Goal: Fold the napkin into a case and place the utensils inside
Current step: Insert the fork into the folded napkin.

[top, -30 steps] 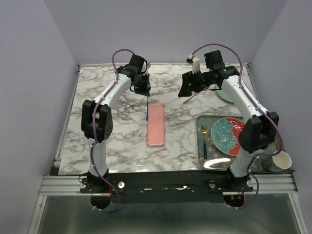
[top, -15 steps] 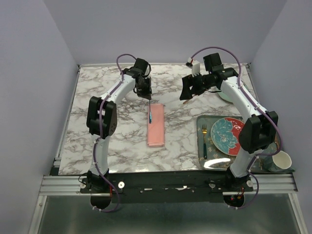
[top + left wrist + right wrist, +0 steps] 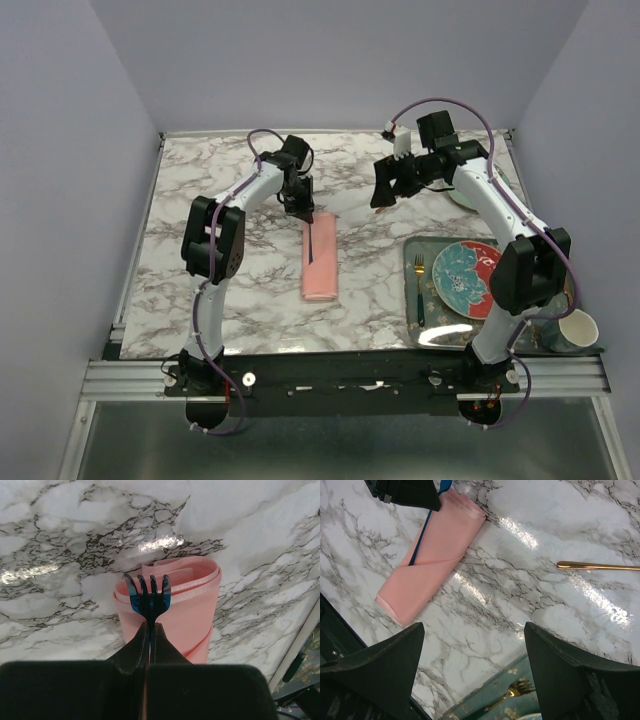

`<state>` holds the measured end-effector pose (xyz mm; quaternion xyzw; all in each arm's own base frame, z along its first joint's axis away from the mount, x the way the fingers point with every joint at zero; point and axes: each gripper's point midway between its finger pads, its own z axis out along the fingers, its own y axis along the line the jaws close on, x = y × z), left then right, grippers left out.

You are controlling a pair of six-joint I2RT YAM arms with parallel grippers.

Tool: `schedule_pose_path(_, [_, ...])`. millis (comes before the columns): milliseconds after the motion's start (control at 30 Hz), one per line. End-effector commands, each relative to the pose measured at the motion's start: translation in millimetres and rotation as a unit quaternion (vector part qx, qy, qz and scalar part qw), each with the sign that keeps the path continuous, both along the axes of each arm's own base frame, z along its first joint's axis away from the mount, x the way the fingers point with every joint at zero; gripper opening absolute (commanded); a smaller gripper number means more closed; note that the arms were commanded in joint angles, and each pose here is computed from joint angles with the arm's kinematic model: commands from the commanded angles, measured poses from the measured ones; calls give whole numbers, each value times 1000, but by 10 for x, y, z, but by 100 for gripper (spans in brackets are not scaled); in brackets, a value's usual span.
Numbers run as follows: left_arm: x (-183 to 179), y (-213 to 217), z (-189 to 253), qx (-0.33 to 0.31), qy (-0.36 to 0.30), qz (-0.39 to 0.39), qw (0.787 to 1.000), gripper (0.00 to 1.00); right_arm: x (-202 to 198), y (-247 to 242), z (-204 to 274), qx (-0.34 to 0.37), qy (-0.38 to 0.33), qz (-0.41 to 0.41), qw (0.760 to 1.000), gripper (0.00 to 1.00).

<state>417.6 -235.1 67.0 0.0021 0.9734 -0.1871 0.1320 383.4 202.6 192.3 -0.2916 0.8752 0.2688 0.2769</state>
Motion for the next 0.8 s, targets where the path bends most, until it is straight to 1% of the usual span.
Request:
schedule_pose_path(0, [-210, -42, 111, -12, 18, -5, 1000, 0, -88, -68, 60, -6, -5, -1, 1000, 89])
schedule_pose_path(400, [-472, 17, 90, -2, 29, 1, 1000, 0, -160, -77, 19, -7, 8, 1, 1000, 89])
schedule_pose_path(767, [-695, 36, 8, 2, 41, 1, 999, 0, -309, -115, -137, -9, 34, 2, 999, 89])
